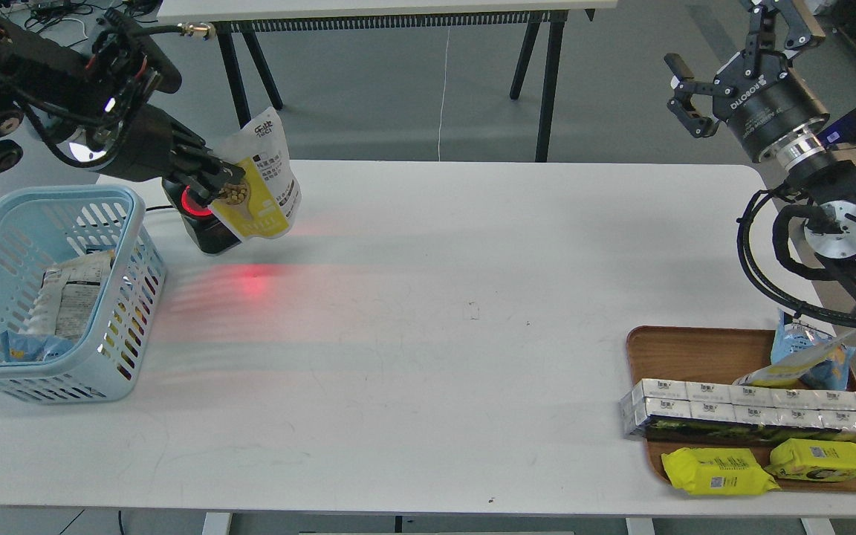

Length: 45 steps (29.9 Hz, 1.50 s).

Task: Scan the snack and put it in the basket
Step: 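Lift the packet and pass it over the barcode scanner, then lower the packet into the blue basket and release it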

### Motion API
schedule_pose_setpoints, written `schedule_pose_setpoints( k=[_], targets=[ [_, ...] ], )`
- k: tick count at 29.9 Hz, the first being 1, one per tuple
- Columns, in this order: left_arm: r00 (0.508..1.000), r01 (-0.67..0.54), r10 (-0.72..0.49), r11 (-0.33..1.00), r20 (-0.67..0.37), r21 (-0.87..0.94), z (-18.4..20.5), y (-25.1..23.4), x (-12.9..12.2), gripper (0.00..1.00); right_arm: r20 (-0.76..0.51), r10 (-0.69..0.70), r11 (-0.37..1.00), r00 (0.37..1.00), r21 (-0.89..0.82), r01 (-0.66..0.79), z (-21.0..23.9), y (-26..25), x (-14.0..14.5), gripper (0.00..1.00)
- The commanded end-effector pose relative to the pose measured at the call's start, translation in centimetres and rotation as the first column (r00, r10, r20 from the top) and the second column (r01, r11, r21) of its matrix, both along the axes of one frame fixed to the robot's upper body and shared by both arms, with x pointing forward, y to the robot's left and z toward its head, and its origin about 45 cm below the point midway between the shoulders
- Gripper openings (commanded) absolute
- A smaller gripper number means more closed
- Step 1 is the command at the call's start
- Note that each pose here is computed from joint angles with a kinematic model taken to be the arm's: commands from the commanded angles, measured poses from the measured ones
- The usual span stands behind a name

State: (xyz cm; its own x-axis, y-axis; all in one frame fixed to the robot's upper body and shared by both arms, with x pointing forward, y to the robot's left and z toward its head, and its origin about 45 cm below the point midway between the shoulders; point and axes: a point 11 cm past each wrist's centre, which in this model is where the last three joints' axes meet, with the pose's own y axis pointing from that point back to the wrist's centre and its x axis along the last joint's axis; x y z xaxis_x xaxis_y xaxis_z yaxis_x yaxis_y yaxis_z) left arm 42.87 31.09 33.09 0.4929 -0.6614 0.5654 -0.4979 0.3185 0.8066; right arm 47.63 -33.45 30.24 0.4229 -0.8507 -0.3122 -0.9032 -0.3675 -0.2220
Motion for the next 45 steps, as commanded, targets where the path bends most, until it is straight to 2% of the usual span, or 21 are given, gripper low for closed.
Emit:
schedule_pose_setpoints(
  k=[1,6,8,11,17,22,27,32,40,45],
  targets=[
    [1.0,-0.015,0.015,1.0,-0.015,-0.001,-0.7,0.7,-0.3,0.0,-0.002,0.002,1.0,1.0,0.001,-0.002,-0.1,0.1,0.0,0.99],
    [0.999,-0.052,0.052,0.999,-0.001,-0.01,0.1,2.2,-0.5,0.0,0.0,0.002,1.0,1.0,0.001,-0.002,0.0,0.1,0.0,0.99],
    [0.995,-0.09,0.092,0.995,0.039,-0.037,2.2,3.8,-0.9,0.0,-0.001,0.0,1.0,1.0,0.001,0.0,-0.1,0.0,0.0,0.99],
    [0.979,-0.124,0.135,0.989,0.156,-0.076,8.0,5.0,-0.4,0.0,-0.002,0.0,1.0,1.0,0.002,0.0,-0.1,0.1,0.0,0.99],
    [0.935,-0.248,0.273,0.959,0.225,-0.137,11.4,10.8,-2.7,0.0,-0.001,0.004,1.0,1.0,0.01,-0.004,-0.1,0.4,0.1,0.99],
    [0.913,-0.33,0.356,0.932,0.201,-0.151,10.4,14.7,-5.6,0.0,-0.002,0.0,1.0,1.0,0.007,0.0,-0.2,0.3,0.1,0.99],
    [0.883,-0.437,0.454,0.889,0.122,-0.138,6.6,19.0,-9.3,0.0,0.002,0.006,1.0,1.0,0.005,-0.006,0.0,0.5,0.1,0.99],
    [0.865,-0.493,0.499,0.865,0.058,-0.094,3.5,21.1,-11.3,0.0,0.012,0.007,1.0,1.0,0.014,-0.008,0.5,0.6,0.2,0.99],
    [0.851,-0.525,0.525,0.851,-0.007,-0.017,0.3,22.7,-12.7,0.0,0.017,0.006,1.0,1.0,0.015,-0.006,0.7,0.3,0.2,0.99],
    [0.856,-0.518,0.517,0.855,-0.014,-0.016,0.0,22.4,-12.5,0.07,0.017,0.002,1.0,1.0,0.013,-0.002,0.7,0.1,0.2,0.99]
  ],
)
